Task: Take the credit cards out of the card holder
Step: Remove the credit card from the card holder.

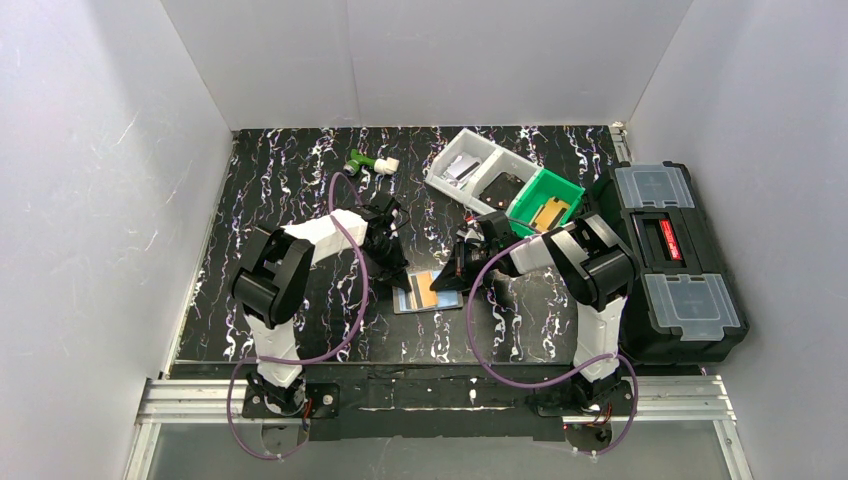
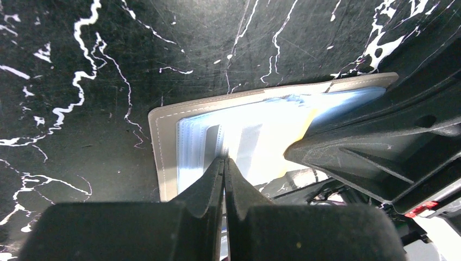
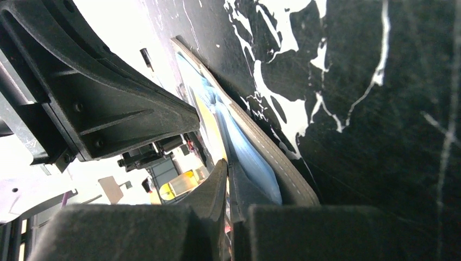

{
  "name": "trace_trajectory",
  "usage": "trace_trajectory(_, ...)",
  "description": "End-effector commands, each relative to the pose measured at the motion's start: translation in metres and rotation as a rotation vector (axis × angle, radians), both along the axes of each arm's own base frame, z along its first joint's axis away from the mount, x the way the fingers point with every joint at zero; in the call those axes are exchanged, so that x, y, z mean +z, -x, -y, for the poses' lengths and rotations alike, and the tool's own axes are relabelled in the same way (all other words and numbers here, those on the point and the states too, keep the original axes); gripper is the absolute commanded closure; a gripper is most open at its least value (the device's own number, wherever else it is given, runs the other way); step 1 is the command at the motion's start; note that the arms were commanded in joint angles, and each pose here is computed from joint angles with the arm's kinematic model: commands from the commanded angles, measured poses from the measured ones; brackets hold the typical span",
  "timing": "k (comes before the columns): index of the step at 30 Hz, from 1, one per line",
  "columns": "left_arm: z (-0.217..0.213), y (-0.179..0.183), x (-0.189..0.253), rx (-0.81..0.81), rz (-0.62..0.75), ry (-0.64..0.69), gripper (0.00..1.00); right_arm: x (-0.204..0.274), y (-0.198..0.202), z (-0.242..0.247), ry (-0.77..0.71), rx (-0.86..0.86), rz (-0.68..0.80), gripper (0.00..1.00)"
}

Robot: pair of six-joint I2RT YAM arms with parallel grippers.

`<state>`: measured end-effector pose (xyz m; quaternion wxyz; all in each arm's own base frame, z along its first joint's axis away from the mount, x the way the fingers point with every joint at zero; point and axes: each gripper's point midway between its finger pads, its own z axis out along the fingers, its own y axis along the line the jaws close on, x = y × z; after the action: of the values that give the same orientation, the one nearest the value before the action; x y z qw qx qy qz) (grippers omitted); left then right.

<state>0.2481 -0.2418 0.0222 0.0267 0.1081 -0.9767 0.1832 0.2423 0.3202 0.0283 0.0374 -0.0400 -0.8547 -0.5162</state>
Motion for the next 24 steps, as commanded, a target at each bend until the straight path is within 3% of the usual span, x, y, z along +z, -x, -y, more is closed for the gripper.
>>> trace_trajectory(1, -0.063, 0.032, -0.057, 0.0, -0.103, -0.292, 1.0, -0.008, -0.004, 0.01, 0.064, -0.041, 0.011, 0.95)
trace_trajectory(14, -0.071, 0.031, -0.059, 0.019, -0.112, -0.301, 1.0, -0.013, -0.008, 0.026, 0.12, -0.078, 0.033, 0.95)
trace_trajectory(19, -0.069, 0.031, -0.059, 0.017, -0.113, -0.291, 1.0, -0.012, -0.007, 0.02, 0.078, -0.054, 0.018, 0.65)
trace_trajectory(24, -0.066, 0.031, -0.06, 0.015, -0.119, -0.278, 1.0, -0.011, -0.005, 0.011, 0.061, -0.016, 0.008, 0.61)
